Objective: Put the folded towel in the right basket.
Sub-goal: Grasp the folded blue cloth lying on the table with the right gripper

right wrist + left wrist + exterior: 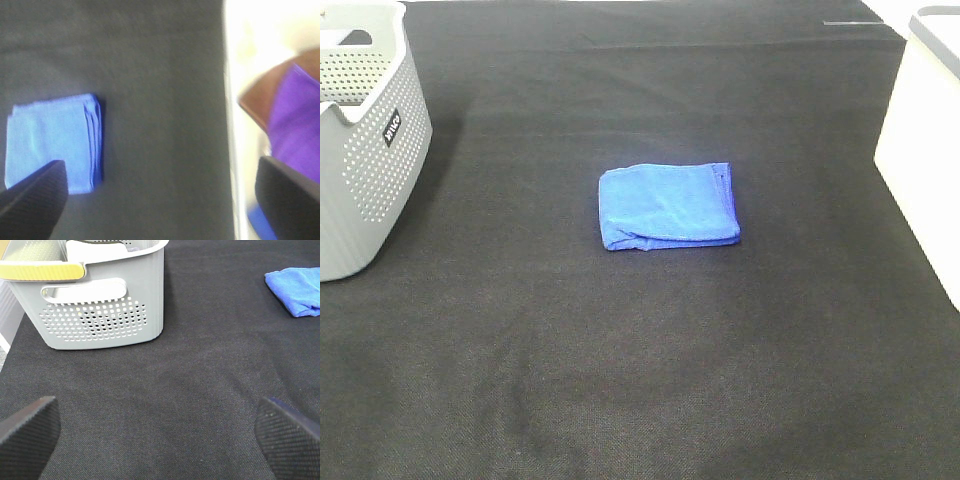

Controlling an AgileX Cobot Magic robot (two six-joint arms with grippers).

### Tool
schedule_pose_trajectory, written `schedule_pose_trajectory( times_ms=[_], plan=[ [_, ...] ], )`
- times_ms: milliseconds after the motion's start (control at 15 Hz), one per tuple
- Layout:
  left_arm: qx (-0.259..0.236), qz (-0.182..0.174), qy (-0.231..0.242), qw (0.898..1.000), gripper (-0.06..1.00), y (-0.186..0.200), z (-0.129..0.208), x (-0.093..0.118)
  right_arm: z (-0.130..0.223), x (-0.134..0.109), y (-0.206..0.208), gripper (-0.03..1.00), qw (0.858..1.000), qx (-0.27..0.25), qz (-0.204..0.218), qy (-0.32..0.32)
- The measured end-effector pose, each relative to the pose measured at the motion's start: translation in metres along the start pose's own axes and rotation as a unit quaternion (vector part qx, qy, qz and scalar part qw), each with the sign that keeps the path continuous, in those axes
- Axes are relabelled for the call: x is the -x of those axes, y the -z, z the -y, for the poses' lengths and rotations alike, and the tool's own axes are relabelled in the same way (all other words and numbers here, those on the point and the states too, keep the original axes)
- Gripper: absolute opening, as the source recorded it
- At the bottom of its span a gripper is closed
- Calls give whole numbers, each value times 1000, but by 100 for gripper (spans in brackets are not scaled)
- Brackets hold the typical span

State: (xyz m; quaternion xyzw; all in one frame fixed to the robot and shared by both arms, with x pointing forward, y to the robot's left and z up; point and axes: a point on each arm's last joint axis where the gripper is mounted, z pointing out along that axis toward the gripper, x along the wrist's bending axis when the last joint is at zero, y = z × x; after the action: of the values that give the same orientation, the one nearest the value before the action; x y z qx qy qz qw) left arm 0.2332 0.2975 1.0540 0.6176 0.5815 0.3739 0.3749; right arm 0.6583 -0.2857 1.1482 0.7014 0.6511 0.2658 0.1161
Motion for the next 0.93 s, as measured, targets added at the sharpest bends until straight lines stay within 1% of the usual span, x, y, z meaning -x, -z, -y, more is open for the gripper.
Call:
schedule_pose_trajectory(
  times_ms=[200, 333, 467, 533, 600, 667, 733, 933],
  plan=[
    [0, 0, 0, 1000, 99, 0, 0, 0, -5, 3, -35, 96, 1000, -25, -15, -12],
    [0, 0, 0, 1000, 99, 0, 0, 0, -3, -2, -56, 96, 998, -48, -42, -23],
    [0, 0, 0, 1000, 99, 0, 0, 0, 6, -20, -86, 96, 995, -82, -56, -12],
    [0, 0, 0, 1000, 99, 0, 0, 0, 16, -39, -114, 96, 991, -114, -69, 0],
    [0, 0, 0, 1000, 99, 0, 0, 0, 24, -51, -130, 96, 988, -133, -77, 8],
    [0, 0, 0, 1000, 99, 0, 0, 0, 33, -61, -149, 96, 984, -155, -88, 13],
    [0, 0, 0, 1000, 99, 0, 0, 0, 40, -65, -167, 95, 980, -176, -98, 10],
    [0, 0, 0, 1000, 99, 0, 0, 0, 62, -57, -219, 95, 967, -231, -103, -14]
  ],
)
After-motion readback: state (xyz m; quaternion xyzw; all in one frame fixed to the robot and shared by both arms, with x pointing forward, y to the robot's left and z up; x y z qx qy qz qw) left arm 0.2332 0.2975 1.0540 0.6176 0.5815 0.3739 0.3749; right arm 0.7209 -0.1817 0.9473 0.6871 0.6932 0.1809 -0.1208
